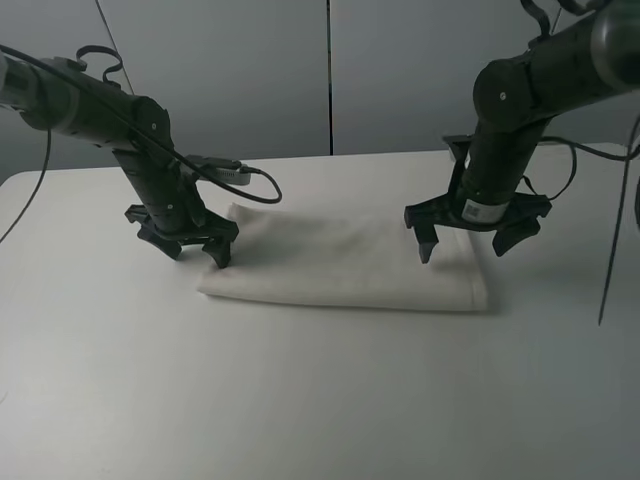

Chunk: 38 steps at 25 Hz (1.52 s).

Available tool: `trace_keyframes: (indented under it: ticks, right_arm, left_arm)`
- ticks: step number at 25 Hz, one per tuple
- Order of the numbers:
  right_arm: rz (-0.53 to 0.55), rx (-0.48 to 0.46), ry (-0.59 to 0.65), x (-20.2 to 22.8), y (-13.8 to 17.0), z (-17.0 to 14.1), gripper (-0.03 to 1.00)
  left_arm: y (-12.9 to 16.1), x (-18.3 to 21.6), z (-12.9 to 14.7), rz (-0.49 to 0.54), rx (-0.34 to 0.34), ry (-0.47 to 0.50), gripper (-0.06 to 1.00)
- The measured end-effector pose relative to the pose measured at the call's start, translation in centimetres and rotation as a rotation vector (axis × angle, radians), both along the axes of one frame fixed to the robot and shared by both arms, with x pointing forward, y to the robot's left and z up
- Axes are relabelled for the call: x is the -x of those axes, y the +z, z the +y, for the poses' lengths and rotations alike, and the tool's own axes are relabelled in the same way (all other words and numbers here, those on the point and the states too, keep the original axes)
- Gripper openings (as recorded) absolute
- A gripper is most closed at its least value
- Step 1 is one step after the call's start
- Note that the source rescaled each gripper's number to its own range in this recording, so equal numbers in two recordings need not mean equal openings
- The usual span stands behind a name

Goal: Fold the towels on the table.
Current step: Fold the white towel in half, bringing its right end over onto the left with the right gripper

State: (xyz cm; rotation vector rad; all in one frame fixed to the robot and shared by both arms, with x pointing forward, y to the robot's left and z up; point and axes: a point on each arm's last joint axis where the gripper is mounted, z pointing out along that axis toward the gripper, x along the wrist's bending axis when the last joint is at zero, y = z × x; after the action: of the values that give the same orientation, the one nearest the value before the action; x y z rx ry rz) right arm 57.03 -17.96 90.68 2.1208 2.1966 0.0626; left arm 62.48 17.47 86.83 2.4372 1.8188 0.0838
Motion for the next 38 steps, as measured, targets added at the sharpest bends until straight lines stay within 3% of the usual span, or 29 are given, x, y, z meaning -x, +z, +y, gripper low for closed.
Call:
trace_keyframes:
  ticks: [15, 26, 28, 33, 34, 38]
  right_arm:
    - [0.075, 0.030, 0.045, -1.3, -3.5, -0.5, 1.00]
    - [0.092, 0.014, 0.049, -1.6, -4.2, -0.4, 0.99]
    - [0.106, -0.008, 0.042, -1.6, -4.4, -0.2, 0.84]
    - [0.126, -0.092, -0.006, -1.5, -5.0, 0.9, 0.11]
    - [0.127, -0.097, -0.005, -1.5, -4.9, 1.0, 0.04]
    - [0.134, -0.099, 0.023, -1.5, -5.0, 1.1, 0.04]
  left_arm:
    - [0.0, 0.0, 0.0, 0.005, -0.003, -0.003, 1.00]
    - [0.0, 0.0, 0.1, 0.006, -0.006, -0.005, 1.00]
    - [0.0, 0.0, 0.1, 0.006, -0.006, -0.005, 1.00]
    - [0.0, 0.0, 0.1, 0.006, -0.006, -0.005, 1.00]
    - [0.0, 0.0, 0.1, 0.006, -0.006, -0.005, 1.00]
    - [0.0, 0.1, 0.1, 0.007, -0.007, -0.005, 1.00]
